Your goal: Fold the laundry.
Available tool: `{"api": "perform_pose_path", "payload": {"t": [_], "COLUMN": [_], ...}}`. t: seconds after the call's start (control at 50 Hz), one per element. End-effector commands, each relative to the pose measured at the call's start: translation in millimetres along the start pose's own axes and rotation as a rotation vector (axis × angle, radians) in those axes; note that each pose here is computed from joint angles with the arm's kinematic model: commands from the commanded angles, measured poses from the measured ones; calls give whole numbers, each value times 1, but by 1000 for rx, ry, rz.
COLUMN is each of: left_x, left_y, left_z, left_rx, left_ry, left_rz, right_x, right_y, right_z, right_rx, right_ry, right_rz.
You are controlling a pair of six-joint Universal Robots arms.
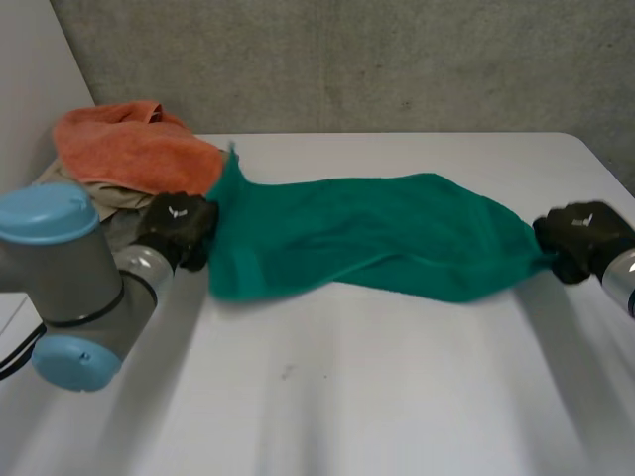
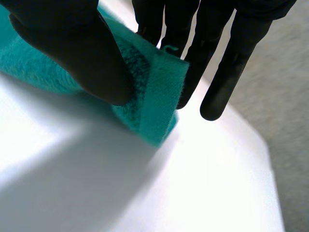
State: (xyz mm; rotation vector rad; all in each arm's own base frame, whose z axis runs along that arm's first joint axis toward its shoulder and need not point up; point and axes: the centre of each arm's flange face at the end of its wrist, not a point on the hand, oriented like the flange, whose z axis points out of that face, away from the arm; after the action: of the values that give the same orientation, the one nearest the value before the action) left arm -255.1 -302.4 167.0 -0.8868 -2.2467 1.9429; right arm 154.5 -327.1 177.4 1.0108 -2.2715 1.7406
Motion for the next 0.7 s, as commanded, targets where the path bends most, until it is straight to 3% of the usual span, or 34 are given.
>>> {"api": "perform_pose_path", "payload": {"t": [0.02,0.18,0.38,0.54,0.7], "left_x": [-1,-1,13,32,32], "left_y": [1,-10,9,39,50], "left_z": [-3,-33,-84,-81,-59], "left_rx": [0,16,-56,-147,-132], "left_ry": [-2,-1,43,105,91], "left_rz": [69,70,75,82,82], "right_x": [-8,-11,-15,-15,-17], "right_y": [10,18,23,24,26], "right_z": [-2,-5,-7,-8,-9], "right_rx": [-26,-57,-59,-63,-69], "right_ry": [-8,5,7,7,1], "right_rz": [-77,-61,-25,-22,-19]}}
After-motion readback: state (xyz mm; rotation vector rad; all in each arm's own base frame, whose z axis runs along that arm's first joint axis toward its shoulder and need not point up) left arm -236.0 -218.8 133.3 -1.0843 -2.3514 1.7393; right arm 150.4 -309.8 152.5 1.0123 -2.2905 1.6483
